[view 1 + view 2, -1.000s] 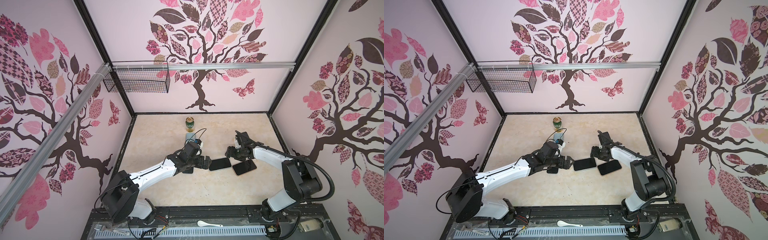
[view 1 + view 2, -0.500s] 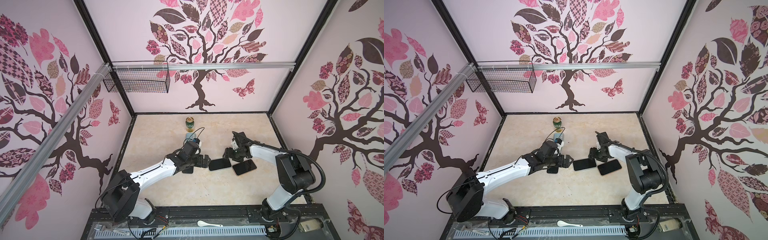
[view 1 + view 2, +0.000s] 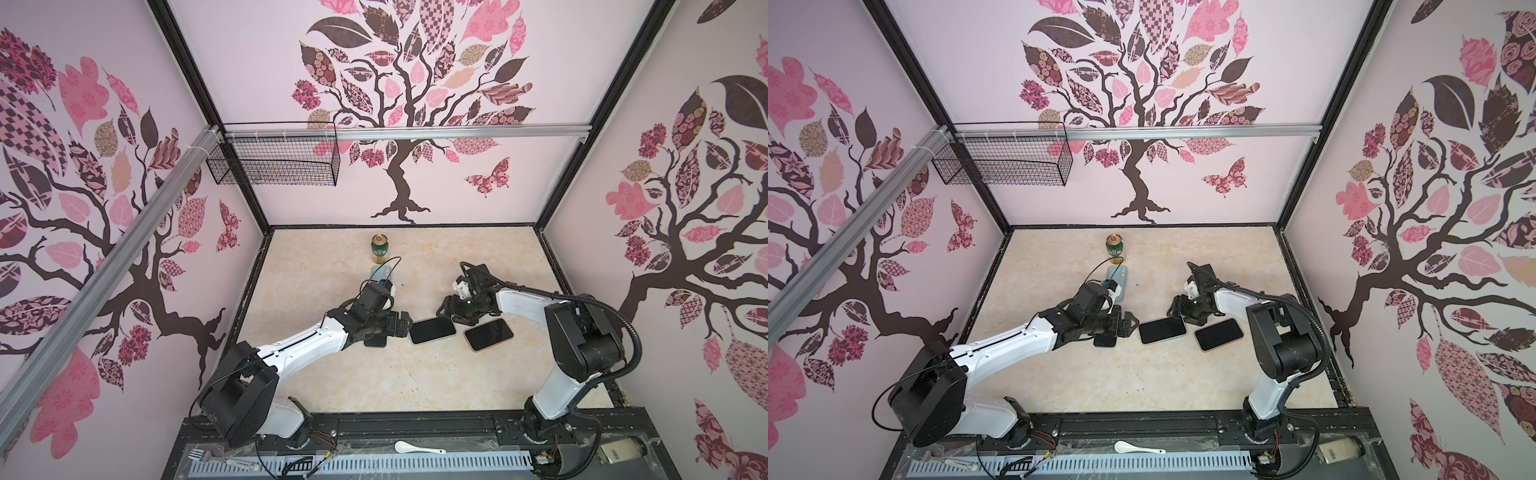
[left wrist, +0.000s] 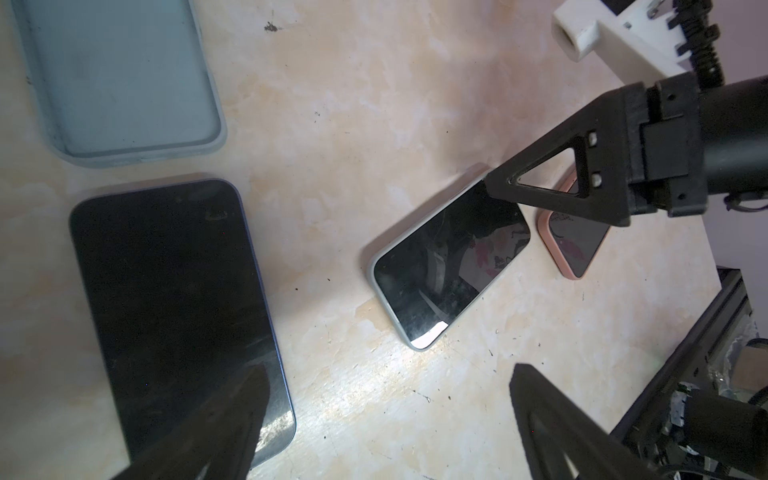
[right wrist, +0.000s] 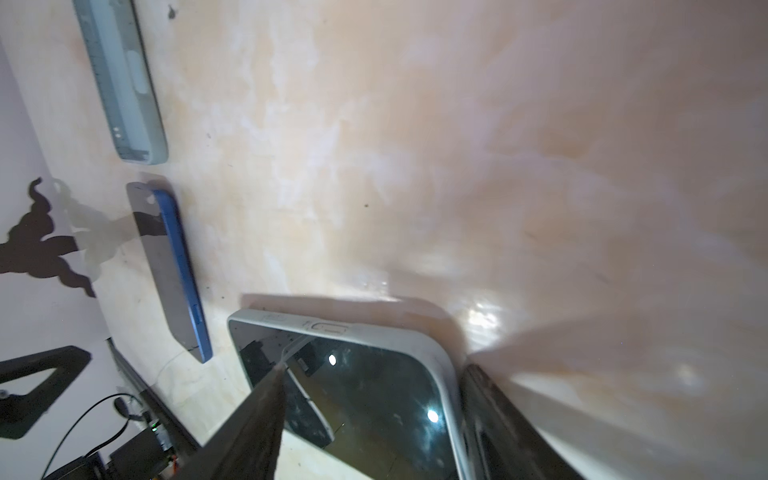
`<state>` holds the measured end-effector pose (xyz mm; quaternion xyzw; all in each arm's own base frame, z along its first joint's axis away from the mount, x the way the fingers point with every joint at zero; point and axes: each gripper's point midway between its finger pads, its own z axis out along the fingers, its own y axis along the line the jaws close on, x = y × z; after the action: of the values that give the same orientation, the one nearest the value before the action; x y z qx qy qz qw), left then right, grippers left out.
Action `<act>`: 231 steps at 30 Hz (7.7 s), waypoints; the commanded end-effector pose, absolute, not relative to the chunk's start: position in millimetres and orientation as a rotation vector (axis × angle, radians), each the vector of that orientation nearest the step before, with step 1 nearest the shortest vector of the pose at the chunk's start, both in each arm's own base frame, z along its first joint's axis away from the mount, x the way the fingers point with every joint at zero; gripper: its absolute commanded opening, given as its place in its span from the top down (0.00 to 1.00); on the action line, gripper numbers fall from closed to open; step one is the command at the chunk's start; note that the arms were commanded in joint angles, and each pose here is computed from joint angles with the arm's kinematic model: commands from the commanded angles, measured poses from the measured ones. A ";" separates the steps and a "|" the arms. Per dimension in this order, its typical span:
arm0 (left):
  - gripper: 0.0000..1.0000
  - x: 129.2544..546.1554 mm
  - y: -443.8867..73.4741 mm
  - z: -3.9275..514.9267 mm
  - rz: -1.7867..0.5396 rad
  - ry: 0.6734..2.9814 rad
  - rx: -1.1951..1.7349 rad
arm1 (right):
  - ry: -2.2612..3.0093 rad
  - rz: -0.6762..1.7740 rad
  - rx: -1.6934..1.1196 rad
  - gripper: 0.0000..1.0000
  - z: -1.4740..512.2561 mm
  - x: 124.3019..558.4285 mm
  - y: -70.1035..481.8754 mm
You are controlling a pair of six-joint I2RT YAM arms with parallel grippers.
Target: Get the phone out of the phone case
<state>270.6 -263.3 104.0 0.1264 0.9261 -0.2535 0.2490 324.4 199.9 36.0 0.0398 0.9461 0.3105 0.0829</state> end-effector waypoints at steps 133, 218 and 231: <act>0.58 236.0 -347.4 99.2 -0.792 2.493 0.722 | 2.415 1.483 0.393 0.57 110.7 291.7 223.2; 0.39 159.5 -282.2 392.4 -1.486 1.545 0.885 | 1.300 1.679 -0.907 1.00 470.4 188.5 256.9; 0.59 157.4 -285.1 392.4 -1.524 1.531 0.888 | 1.272 1.696 -0.833 1.00 474.8 191.6 254.7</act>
<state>161.4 -283.7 384.8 0.3386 0.6188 -0.5936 0.3875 197.1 258.1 457.4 -0.3283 0.5361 0.6746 0.3869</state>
